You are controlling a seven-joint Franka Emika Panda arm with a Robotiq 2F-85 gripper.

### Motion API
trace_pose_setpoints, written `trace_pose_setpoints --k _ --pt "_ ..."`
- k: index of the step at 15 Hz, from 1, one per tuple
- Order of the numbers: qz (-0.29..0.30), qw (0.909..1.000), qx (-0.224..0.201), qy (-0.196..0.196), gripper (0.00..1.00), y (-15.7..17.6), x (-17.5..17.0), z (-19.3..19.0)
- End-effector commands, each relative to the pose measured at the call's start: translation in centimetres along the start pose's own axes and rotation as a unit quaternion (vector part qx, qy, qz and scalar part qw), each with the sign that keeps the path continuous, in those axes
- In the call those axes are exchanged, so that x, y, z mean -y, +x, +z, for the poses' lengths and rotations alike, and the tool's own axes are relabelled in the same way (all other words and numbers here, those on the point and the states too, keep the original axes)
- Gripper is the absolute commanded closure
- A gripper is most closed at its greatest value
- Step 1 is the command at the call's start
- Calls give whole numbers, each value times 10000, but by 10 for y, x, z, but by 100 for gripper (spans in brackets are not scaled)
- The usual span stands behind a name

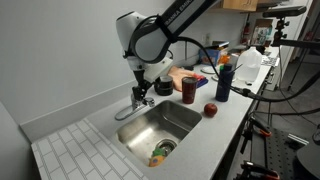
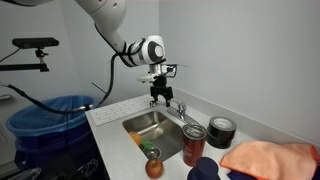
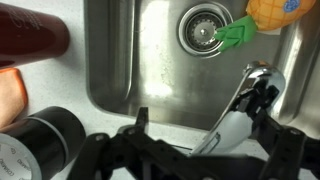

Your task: Slide the spout to the right, then open the faucet

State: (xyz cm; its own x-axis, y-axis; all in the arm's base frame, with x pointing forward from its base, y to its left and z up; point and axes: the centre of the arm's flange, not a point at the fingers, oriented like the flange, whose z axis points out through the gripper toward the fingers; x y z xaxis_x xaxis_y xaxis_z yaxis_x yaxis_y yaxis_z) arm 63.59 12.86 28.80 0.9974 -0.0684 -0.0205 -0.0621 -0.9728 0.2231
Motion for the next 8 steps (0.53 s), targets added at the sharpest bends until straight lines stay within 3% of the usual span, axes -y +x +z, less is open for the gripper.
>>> trace_pose_setpoints --k 1,8 --pt "198 9989 -87 -410 0 -3 -6 3" --pt "374 9962 -125 -771 0 -4 -17 14"
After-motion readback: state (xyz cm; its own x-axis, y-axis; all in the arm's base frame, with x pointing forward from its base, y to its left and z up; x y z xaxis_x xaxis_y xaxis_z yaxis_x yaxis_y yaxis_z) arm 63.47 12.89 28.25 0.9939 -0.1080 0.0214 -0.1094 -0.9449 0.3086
